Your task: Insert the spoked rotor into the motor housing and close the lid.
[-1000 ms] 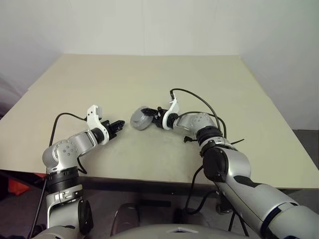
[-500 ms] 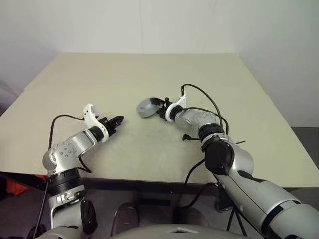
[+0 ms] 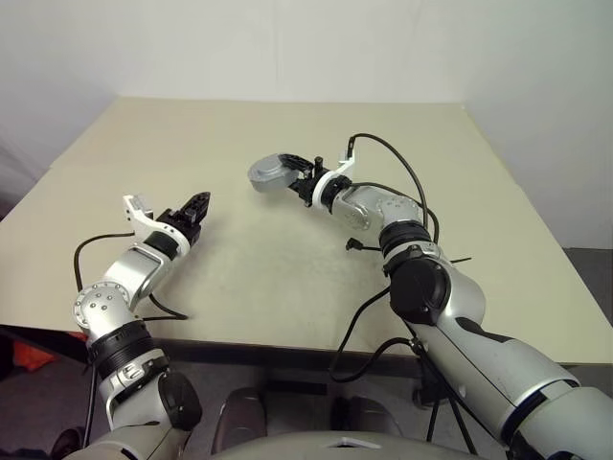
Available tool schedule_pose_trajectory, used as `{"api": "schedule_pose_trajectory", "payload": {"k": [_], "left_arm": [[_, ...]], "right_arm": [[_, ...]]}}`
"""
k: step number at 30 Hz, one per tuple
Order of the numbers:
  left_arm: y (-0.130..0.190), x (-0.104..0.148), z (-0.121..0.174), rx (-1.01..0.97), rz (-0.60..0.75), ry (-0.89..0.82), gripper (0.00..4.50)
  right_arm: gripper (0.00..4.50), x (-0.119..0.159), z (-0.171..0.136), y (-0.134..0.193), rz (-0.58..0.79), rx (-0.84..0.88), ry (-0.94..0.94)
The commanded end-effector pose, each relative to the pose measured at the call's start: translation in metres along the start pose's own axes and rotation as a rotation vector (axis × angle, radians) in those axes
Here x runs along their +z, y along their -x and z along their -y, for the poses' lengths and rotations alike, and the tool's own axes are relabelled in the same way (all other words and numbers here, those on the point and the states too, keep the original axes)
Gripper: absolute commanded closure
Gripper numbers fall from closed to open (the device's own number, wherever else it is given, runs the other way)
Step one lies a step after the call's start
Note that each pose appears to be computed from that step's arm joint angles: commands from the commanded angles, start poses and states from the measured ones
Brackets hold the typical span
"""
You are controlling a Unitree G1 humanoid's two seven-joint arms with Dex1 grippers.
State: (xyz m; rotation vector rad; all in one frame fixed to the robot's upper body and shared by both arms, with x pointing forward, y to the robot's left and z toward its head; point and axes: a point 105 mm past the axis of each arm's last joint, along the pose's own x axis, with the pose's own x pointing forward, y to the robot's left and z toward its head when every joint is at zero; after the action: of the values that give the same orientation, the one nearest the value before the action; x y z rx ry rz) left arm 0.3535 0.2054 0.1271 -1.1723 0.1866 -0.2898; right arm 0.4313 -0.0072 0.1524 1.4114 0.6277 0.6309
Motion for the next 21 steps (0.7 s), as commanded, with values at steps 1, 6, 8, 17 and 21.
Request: {"api": "schedule_pose_trajectory", "payload": {"k": [1, 6, 8, 17, 21], "left_arm": [[-0.001, 0.004, 0.011, -0.046, 0.019, 0.019, 1.99], [-0.002, -0.006, 0.018, -0.108, -0.045, 0.162, 0.99], [-0.002, -0.009, 0.030, -0.181, -0.071, 0.210, 0.99], [-0.006, -0.020, 0.048, -0.297, -0.129, 0.358, 0.99], [-0.010, -0.024, 0.046, -0.293, -0.141, 0.389, 0.99]], "right_arm": [[2.52, 0.009, -0.032, -0.001, 0.025, 0.099, 0.017], [2.52, 0.004, -0.043, -0.001, -0.017, 0.130, 0.020], [2.52, -0.004, -0.048, -0.001, -0.059, 0.152, 0.018], [2.52, -0.020, -0.056, 0.003, -0.153, 0.183, 0.022], [2.52, -0.021, -0.058, 0.006, -0.163, 0.195, 0.026]]}}
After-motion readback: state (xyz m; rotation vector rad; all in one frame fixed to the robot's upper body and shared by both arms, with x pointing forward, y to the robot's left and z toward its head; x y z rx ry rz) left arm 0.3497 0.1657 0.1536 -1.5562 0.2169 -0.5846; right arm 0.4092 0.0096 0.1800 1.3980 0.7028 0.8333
